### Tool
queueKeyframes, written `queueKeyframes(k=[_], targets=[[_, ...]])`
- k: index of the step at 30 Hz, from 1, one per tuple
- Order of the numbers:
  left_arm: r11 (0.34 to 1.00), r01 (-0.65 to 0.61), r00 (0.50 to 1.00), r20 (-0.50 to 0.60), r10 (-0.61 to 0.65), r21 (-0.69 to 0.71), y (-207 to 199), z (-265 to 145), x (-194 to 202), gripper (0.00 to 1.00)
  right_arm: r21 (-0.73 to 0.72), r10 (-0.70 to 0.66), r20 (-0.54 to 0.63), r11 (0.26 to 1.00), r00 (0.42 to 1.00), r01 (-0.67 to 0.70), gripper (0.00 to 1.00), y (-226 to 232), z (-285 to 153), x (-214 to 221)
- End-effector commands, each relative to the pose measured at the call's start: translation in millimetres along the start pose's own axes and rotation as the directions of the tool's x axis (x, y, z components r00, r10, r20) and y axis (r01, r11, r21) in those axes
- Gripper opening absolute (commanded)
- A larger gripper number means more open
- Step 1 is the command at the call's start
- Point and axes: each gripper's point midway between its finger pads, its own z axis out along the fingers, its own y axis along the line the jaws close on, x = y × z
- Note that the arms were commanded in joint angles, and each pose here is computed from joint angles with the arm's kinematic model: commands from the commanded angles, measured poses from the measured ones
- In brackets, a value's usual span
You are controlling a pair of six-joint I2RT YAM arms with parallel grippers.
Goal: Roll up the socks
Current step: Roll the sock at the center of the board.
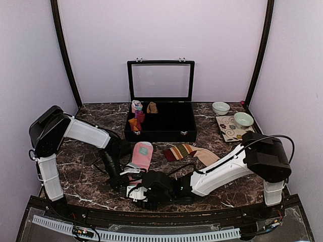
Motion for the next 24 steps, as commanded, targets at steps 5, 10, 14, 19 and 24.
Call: queueKeyframes(k=[5, 10, 14, 19, 24], targets=[[0.998, 0.027, 0.994, -0.108, -0.034, -0.062, 18.4, 3.1, 24.0, 0.02, 0.005, 0.069, 0.049, 0.998, 0.996, -0.069, 0.42, -0.4, 11.9, 0.1], [0.998, 0.021, 0.995, -0.095, -0.026, -0.059, 17.8, 0.7, 22.1, 0.04, 0.005, 0.129, 0.032, 0.992, 0.991, -0.129, 0.37, 4.3, 13.8, 17.5], [0.998, 0.019, 0.996, -0.086, -0.025, -0.064, 17.3, -1.4, 19.6, 0.07, 0.003, 0.183, 0.011, 0.983, 0.983, -0.183, 0.25, 8.3, 14.3, 31.0], [0.996, 0.007, 0.998, -0.057, -0.012, -0.086, 16.0, -5.4, 16.8, 0.13, 0.014, 0.255, 0.041, 0.967, 0.966, -0.255, 0.13, 7.1, 9.0, 33.1], [0.994, 0.036, 0.996, -0.079, -0.044, -0.103, 25.4, -0.9, 21.4, 0.1, 0.037, 0.271, 0.06, 0.961, 0.961, -0.273, 0.32, 3.9, 6.1, 26.9]])
